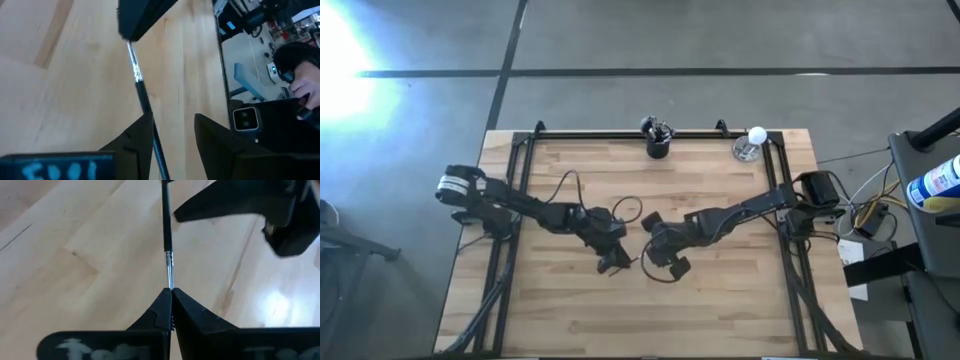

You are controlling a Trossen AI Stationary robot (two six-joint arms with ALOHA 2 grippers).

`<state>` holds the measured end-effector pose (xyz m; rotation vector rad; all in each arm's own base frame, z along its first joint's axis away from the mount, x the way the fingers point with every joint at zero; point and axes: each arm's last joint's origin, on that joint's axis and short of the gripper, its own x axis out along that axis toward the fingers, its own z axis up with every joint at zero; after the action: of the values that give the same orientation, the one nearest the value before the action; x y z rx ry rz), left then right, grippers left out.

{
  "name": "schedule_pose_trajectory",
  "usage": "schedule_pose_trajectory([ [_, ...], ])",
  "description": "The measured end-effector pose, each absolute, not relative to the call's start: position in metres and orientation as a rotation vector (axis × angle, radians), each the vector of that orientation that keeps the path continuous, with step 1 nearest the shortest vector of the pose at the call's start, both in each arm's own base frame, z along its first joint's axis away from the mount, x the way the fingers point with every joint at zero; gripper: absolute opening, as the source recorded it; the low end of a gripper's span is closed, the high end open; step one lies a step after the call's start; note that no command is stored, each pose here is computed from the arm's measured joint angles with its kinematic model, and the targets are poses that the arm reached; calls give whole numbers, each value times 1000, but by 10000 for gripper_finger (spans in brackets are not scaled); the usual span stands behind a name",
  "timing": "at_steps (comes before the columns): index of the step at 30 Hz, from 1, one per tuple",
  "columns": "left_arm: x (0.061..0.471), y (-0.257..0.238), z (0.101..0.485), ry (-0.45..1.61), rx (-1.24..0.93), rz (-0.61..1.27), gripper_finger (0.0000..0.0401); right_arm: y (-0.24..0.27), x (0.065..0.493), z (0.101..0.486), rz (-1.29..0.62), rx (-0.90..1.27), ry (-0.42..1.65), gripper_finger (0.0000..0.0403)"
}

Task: Put items in baskets/containers
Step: Put the black brow brush into the black pen holder

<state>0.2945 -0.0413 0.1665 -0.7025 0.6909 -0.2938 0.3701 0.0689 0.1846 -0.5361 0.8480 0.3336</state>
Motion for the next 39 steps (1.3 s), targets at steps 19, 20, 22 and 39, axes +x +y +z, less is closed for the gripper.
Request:
schedule_pose_trajectory([
  [19, 292, -40, 155, 811, -712, -219, 117, 69, 375, 192, 327, -553, 809, 8],
  [20, 292, -40, 155, 812, -712, -219, 105, 69, 375, 192, 327, -552, 809, 8],
  [22, 292, -40, 155, 811, -709, -213, 74, 69, 375, 192, 320, -538, 811, 8],
  [39, 285, -25, 149, 480, -481, -133, 7, 51, 310, 235, 62, -224, 689, 61],
])
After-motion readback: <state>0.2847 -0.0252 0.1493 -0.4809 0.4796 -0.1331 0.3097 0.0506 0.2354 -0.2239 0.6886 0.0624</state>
